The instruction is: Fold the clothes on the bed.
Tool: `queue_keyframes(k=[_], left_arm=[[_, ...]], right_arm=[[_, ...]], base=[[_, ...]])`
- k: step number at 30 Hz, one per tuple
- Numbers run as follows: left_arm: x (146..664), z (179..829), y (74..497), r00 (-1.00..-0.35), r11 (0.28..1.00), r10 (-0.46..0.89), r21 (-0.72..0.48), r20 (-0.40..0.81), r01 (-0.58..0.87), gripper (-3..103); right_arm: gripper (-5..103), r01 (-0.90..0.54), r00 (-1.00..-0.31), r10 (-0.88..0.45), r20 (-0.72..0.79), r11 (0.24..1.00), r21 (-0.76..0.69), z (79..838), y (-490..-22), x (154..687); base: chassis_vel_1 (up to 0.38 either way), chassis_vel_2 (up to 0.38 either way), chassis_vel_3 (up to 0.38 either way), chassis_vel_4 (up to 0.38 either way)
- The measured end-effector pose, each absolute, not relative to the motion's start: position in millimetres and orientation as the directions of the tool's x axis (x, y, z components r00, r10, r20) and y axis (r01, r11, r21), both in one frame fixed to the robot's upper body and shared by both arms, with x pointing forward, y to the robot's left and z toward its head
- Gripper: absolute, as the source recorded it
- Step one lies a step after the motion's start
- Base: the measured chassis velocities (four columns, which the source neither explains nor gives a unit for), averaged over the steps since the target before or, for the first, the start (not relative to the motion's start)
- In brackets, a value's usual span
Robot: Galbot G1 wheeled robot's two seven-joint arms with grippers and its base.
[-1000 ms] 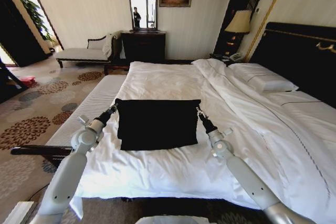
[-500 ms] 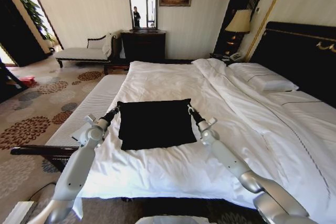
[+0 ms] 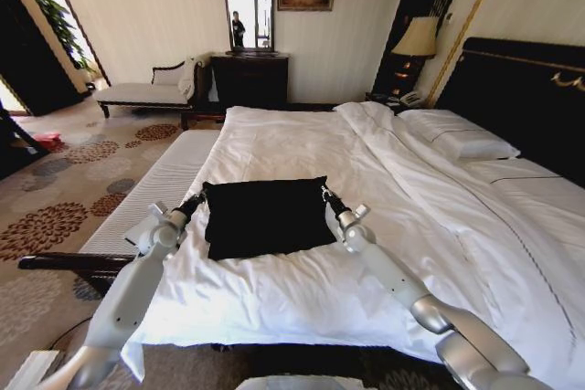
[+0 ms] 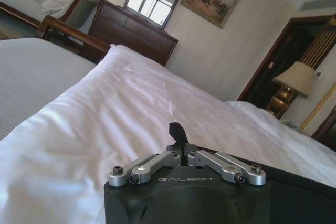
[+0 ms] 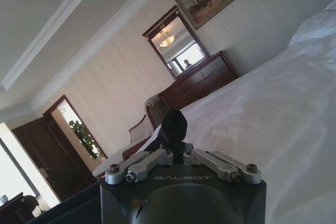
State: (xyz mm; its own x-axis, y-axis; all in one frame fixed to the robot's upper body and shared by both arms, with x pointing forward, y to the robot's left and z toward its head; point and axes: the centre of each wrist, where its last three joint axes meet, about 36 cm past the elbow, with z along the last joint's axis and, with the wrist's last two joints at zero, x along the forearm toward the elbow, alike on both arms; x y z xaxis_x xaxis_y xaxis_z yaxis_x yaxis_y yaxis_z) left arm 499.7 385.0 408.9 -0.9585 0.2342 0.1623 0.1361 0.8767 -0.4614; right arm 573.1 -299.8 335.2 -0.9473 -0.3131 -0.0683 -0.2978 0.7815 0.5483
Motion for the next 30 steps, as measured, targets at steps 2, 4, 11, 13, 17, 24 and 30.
queue_keyframes(k=[2,4,11,13,17,24,30], left_arm=[[486.4,401.5,387.3,-0.954,0.883,0.237,-0.45,0.183,0.133,1],[475.9,396.5,388.4,-0.951,0.888,0.239,-0.44,0.195,0.133,1],[455.6,386.6,383.5,-0.947,0.896,0.246,-0.421,0.208,0.14,1],[453.7,385.6,379.9,-0.946,0.895,0.251,-0.423,0.207,0.145,1],[450.1,382.3,376.9,-0.943,0.899,0.253,-0.413,0.215,0.147,1],[439.8,371.4,368.6,-0.939,0.9,0.249,-0.414,0.238,0.134,1],[430.0,368.9,362.5,-0.939,0.907,0.236,-0.405,0.251,0.12,5]], right_arm=[[3,-0.294,-0.946,-0.321,-0.044,0.793,0.534,329.5,-303.7,559.3],[3,-0.293,-0.944,-0.328,-0.03,0.796,0.53,326.0,-304.2,548.9],[3,-0.292,-0.939,-0.344,0.0,0.797,0.529,315.3,-298.7,524.9],[3,-0.282,-0.943,-0.334,0.002,0.799,0.532,314.6,-298.8,526.0],[3,-0.272,-0.944,-0.328,0.011,0.8,0.534,313.0,-299.4,523.8],[3,-0.254,-0.943,-0.329,0.052,0.811,0.527,297.1,-301.8,508.1],[9,-0.251,-0.942,-0.33,0.067,0.82,0.514,288.2,-300.4,499.6]], base=[[0.0,0.0,0.0,0.0],[0.0,0.0,0.0,0.0],[0.0,0.0,0.0,0.0],[0.0,0.0,0.0,0.0],[0.0,0.0,0.0,0.0],[0.0,0.0,0.0,0.0],[0.0,0.0,0.0,0.0]])
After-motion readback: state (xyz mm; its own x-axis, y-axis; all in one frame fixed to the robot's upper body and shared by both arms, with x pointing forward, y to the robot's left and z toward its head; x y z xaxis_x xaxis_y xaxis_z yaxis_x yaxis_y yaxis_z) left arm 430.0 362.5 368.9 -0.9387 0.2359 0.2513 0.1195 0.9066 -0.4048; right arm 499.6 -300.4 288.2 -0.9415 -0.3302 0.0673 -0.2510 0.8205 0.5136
